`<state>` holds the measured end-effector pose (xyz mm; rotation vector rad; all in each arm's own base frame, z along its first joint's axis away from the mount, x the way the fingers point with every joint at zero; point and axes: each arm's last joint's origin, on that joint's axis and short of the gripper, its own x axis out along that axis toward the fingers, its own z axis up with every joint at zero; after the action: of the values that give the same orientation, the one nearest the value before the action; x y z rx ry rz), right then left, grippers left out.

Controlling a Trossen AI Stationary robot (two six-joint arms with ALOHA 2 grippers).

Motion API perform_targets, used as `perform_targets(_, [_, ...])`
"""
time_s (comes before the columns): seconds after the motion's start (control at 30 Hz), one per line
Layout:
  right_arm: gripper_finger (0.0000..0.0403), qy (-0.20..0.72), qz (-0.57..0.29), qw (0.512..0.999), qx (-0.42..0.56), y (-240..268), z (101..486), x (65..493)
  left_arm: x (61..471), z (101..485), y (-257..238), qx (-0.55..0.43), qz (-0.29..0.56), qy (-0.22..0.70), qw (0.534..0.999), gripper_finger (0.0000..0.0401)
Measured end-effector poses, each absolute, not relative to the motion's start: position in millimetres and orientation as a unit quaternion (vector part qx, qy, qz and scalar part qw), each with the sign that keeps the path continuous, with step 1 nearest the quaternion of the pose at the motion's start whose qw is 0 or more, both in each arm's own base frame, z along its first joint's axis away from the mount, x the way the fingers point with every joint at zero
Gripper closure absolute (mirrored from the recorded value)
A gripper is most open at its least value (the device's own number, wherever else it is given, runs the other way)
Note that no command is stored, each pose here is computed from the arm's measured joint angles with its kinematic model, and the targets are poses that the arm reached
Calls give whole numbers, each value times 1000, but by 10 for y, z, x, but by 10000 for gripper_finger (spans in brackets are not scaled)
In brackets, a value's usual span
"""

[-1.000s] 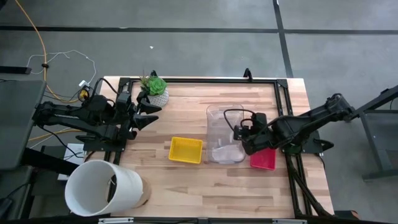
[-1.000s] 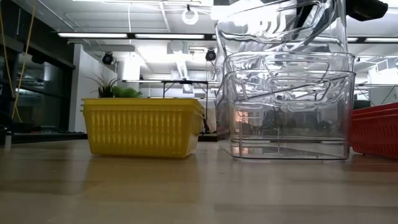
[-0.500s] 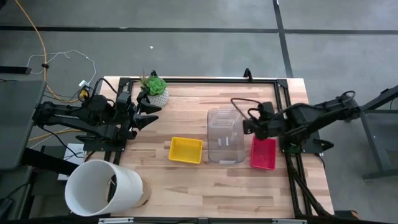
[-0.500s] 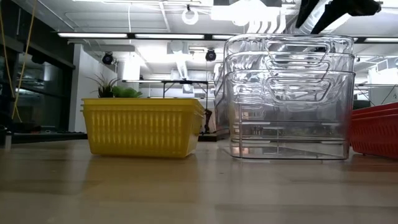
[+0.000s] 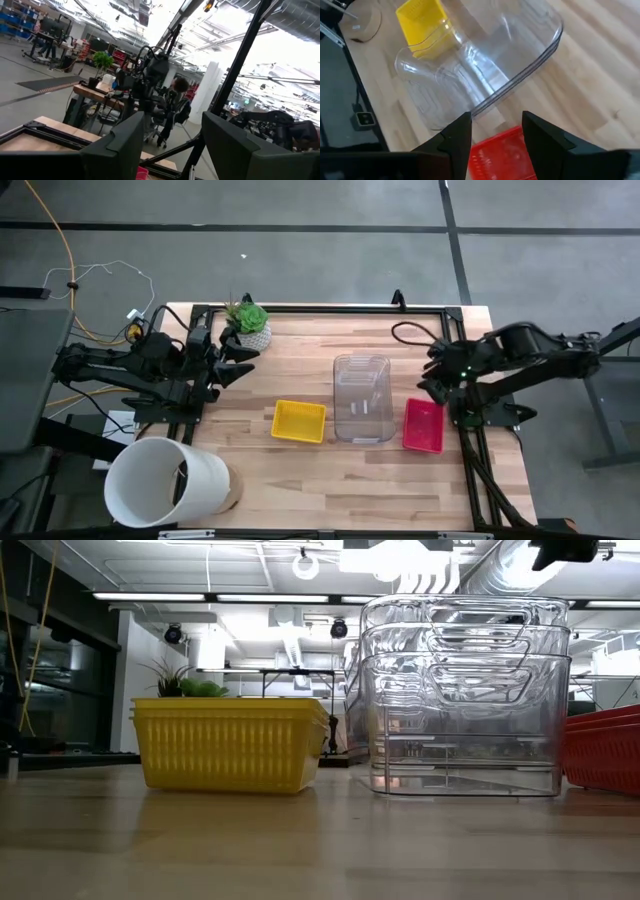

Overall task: Stack baskets by color
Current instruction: Return to Home Position

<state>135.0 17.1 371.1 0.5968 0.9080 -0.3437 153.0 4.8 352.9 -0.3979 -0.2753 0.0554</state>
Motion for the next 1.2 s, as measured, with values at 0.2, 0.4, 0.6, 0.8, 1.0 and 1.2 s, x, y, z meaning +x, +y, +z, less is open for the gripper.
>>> perform_targets(0.2, [245,398,-109,865,284,94,3423,1324,1530,3528,52,-201,33,-137,969,215])
perform_targets(0.4, [262,270,-55,920,279,33,2993,1430,1530,3526,59,-208,45,-139,967,215])
perform_targets(0.6, [288,70,-15,963,261,-40,2981,1602,1533,3506,73,-208,70,-133,967,215])
perform_targets(0.8, [330,-3,5,984,181,-51,3257,1562,1534,3500,74,-180,77,-129,972,215])
perform_targets(1.0, [389,-11,-11,995,100,-51,3571,1348,1499,3509,71,-139,77,-127,979,222])
perform_targets(1.2, [397,5,-58,990,132,-67,3626,1156,1400,3472,54,-101,59,-94,989,311])
